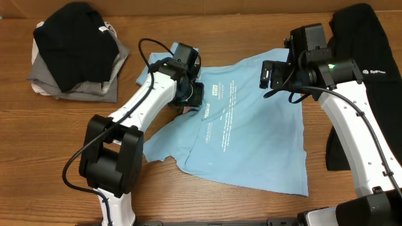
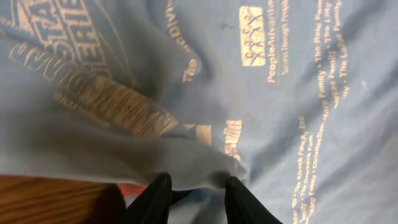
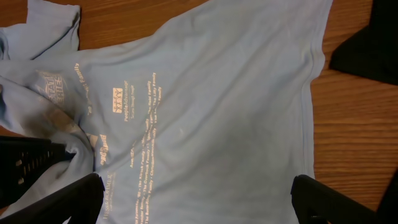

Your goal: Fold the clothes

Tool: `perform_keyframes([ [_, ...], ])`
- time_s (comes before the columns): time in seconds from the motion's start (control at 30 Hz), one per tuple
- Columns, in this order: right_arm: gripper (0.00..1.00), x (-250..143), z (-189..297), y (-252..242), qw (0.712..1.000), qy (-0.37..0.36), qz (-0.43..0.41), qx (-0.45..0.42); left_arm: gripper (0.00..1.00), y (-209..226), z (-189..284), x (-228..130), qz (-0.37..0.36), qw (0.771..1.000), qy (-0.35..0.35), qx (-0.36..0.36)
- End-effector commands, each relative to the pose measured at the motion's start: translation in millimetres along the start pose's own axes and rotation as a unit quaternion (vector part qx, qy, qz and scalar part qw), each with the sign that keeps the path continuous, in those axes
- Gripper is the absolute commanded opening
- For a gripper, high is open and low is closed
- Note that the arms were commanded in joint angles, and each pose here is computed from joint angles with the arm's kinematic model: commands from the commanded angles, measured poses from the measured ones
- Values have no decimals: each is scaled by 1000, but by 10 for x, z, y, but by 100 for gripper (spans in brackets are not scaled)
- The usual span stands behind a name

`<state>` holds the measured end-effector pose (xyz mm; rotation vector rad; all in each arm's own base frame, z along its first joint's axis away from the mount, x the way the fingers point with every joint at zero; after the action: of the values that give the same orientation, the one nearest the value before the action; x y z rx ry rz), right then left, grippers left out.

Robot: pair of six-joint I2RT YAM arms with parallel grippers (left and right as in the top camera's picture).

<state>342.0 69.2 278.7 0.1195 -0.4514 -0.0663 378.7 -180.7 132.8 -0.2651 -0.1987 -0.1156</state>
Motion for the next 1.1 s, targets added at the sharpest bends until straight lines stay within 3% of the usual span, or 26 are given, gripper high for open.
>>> perform_keyframes([
  [0.0, 100, -16, 37, -8, 1000, -2, -2, 0, 32, 16, -60, -25, -14, 1000, 3, 13],
  [0.43, 100, -19, 35, -9, 1000, -1, -2, 0, 33, 64, -41, -186, -29, 998, 53, 27],
  [0.77, 100, -17, 34, -8, 1000, -2, -2, 0, 35, 46, -72, -16, -41, 999, 1, 30],
  [1.07, 100, -11, 17, -6, 1000, -4, -2, 1, 32, 115, -203, -88, -39, 998, 29, 51],
])
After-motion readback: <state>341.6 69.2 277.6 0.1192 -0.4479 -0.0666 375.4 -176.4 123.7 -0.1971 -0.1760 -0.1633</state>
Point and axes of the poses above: each gripper's point midway between its finger pads, its own z axis back along the fingers, its own y axis along the line the jaws close on, x = y × z, the point moved 8 cm from there along z, back along the fingers, and after that the axes turned 2 degrees about z, right-handed, at the moved point
